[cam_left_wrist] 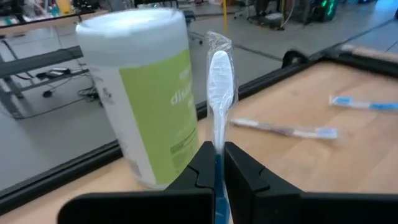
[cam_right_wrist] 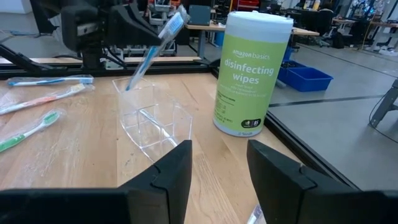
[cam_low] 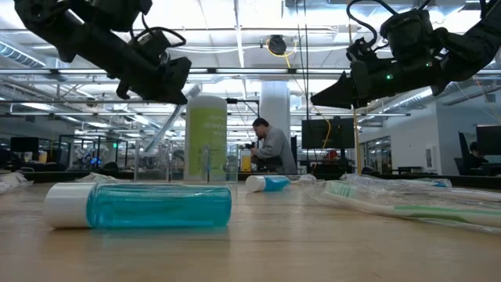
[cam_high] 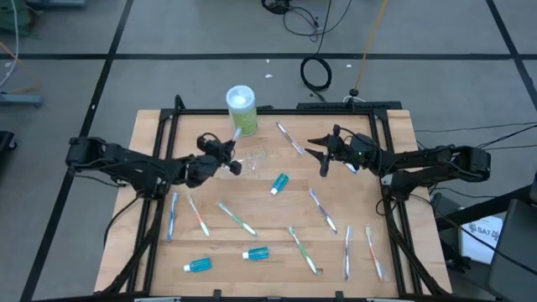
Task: Pick & Place toothbrushing station
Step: Put the top left blue toothbrush into the transparent organizer
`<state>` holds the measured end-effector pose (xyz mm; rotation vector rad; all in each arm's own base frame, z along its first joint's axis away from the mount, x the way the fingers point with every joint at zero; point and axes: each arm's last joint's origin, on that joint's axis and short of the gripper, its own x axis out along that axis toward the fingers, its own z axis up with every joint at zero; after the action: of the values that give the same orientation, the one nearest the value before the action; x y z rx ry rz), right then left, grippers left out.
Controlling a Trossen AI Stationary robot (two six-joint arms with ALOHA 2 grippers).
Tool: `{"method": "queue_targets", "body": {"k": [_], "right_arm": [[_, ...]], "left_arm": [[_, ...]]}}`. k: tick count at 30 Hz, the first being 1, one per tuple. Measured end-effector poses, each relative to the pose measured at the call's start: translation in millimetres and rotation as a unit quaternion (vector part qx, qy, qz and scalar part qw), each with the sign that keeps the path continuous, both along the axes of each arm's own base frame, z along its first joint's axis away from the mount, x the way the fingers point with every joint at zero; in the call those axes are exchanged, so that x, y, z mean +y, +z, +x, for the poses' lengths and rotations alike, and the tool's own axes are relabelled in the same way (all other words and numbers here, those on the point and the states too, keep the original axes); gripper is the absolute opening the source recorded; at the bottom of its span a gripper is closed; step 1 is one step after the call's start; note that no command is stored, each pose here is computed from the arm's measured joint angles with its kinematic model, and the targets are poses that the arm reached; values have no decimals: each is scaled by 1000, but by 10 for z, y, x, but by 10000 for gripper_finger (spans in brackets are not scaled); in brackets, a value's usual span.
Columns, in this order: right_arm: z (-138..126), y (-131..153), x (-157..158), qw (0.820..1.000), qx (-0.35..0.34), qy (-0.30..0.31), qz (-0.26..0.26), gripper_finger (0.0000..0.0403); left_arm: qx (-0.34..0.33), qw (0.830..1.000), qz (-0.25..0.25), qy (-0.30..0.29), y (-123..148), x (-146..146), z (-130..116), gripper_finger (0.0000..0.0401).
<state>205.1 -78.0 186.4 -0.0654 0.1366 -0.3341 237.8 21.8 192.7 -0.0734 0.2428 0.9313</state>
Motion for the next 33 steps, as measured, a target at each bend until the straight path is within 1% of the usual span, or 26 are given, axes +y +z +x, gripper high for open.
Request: {"method": "queue_targets", "body": {"k": [6, 10, 16, 25, 28, 33], "right_arm": [[-1, -6, 0, 1000, 3, 0, 1, 146], [-1, -6, 0, 1000, 3, 0, 1, 146], [-1, -6, 0, 1000, 3, 0, 1, 146], [-1, -6, 0, 1000, 3, 0, 1, 146], [-1, -6, 0, 1000, 3, 0, 1, 146], [-1, -6, 0, 1000, 3, 0, 2, 146]], "left_arm": [[3, 999, -6, 33, -101, -66, 0, 24], [3, 999, -9, 49, -129, -93, -21, 27], [5, 998, -23, 54, -166, -96, -41, 29], [42, 997, -34, 52, -240, -93, -87, 32], [37, 997, -46, 45, -246, -98, -85, 46], [30, 997, -54, 47, -249, -89, -85, 91]]}}
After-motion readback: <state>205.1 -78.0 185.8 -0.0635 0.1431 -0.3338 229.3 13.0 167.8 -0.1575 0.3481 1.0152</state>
